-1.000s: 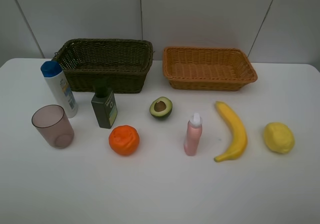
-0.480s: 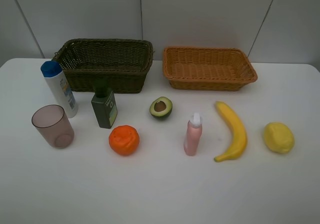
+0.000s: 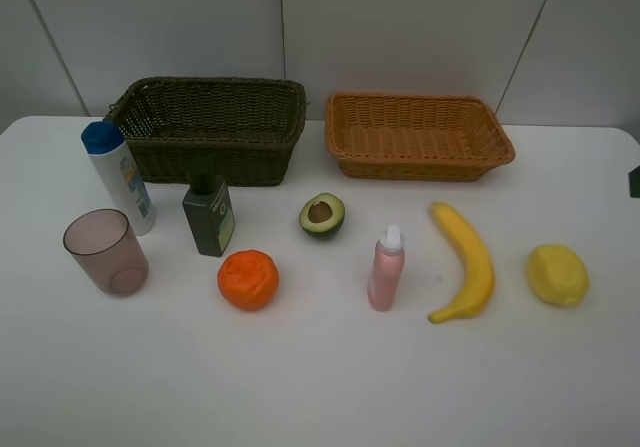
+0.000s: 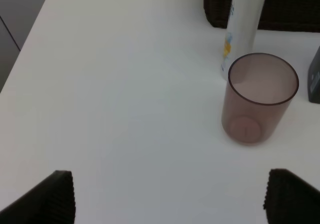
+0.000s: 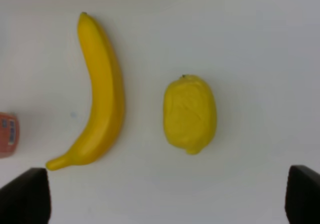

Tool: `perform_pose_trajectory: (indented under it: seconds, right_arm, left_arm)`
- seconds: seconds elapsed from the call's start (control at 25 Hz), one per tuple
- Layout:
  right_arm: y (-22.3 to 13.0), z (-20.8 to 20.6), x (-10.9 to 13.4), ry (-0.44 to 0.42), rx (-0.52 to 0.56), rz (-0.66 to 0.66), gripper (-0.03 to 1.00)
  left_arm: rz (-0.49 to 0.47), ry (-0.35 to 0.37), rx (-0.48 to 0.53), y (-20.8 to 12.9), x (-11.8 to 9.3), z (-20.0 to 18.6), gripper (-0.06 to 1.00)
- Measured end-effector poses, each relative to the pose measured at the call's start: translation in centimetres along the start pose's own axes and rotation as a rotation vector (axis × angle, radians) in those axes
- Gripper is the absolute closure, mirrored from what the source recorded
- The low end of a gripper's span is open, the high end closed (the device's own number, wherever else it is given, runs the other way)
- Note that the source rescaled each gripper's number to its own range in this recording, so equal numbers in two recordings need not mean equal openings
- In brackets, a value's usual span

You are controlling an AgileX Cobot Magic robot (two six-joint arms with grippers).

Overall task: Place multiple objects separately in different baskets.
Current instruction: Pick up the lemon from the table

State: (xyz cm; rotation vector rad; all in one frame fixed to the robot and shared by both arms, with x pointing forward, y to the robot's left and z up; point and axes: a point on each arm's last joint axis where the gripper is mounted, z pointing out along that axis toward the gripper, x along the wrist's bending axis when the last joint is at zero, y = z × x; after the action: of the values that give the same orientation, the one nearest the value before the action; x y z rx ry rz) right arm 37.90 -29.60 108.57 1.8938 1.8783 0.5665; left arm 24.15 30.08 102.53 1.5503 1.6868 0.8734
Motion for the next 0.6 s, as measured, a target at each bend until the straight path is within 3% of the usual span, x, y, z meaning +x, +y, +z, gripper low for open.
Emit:
perform_pose_trajectory:
  seconds: [0.28,0.6]
  right_arm:
    - [2.7,5.1,-0.2,-0.048,0.137,-0.037,-0.02]
    - [3.5,10.4,-0.3,-0.066,0.254,-0.069,-0.02]
  left_arm:
    - [0.000,0.000,0.000,0.0,0.0,0.0,-0.06]
    - [0.000,0.000,0.000,0.0,0.0,0.0,-0.06]
